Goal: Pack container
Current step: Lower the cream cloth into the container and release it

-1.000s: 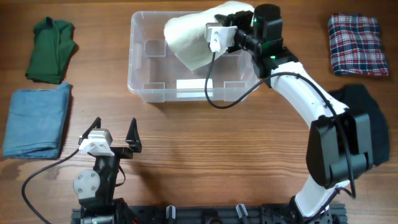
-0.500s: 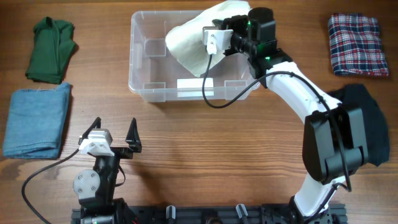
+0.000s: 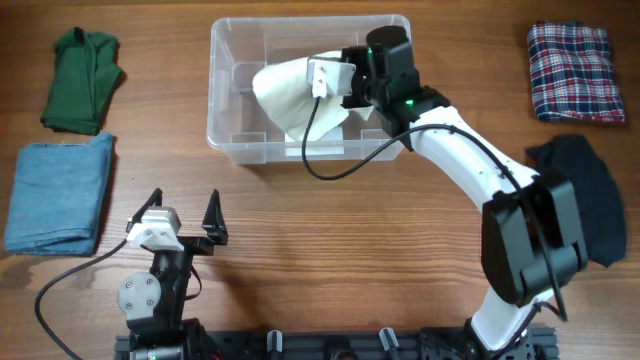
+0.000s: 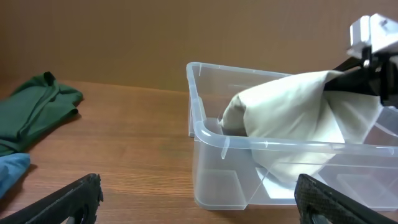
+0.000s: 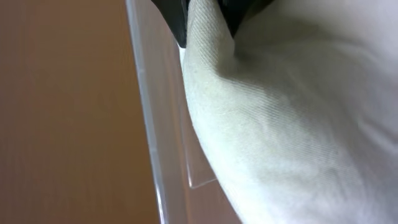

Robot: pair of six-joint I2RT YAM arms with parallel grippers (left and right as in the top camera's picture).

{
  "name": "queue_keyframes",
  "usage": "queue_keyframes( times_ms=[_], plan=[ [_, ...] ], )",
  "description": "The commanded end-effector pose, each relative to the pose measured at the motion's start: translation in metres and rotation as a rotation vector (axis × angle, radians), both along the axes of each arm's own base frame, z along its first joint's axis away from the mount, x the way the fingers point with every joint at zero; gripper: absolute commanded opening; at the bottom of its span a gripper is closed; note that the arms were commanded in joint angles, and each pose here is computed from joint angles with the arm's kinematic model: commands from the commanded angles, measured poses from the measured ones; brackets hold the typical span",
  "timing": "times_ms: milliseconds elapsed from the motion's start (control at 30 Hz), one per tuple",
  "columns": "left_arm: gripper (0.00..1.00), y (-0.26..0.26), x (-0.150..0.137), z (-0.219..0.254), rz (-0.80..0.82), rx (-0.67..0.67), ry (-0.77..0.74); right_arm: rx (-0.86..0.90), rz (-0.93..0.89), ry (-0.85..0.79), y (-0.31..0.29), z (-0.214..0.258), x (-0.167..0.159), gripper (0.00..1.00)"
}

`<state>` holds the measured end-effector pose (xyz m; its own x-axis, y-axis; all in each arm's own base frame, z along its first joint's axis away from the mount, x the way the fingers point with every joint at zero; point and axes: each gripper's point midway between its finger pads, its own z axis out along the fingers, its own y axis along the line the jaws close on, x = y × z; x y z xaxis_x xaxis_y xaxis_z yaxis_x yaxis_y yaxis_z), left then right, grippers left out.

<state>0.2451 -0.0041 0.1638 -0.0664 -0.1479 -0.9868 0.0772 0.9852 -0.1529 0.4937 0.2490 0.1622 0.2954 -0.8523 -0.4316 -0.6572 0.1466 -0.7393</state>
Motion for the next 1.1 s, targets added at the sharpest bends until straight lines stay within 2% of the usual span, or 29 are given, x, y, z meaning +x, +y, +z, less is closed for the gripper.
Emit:
queue_keyframes(
  times_ms=[0,467,867,1067],
  plan=[
    [1.00,0.003,0.000,-0.002,0.016,-0.013,0.002,0.186,-0.051,-0.047,0.000,0.082,-0.008,0.04],
    [1.00,0.003,0.000,-0.002,0.016,-0.013,0.002,0.211,-0.024,0.219,0.000,0.062,-0.056,0.04],
    [1.00,0.003,0.000,-0.002,0.016,-0.013,0.002,0.373,-0.118,0.321,0.000,0.078,-0.063,0.04],
    [1.00,0.003,0.000,-0.002,0.016,-0.013,0.002,0.351,-0.135,0.377,-0.003,0.069,-0.071,0.04]
  ],
)
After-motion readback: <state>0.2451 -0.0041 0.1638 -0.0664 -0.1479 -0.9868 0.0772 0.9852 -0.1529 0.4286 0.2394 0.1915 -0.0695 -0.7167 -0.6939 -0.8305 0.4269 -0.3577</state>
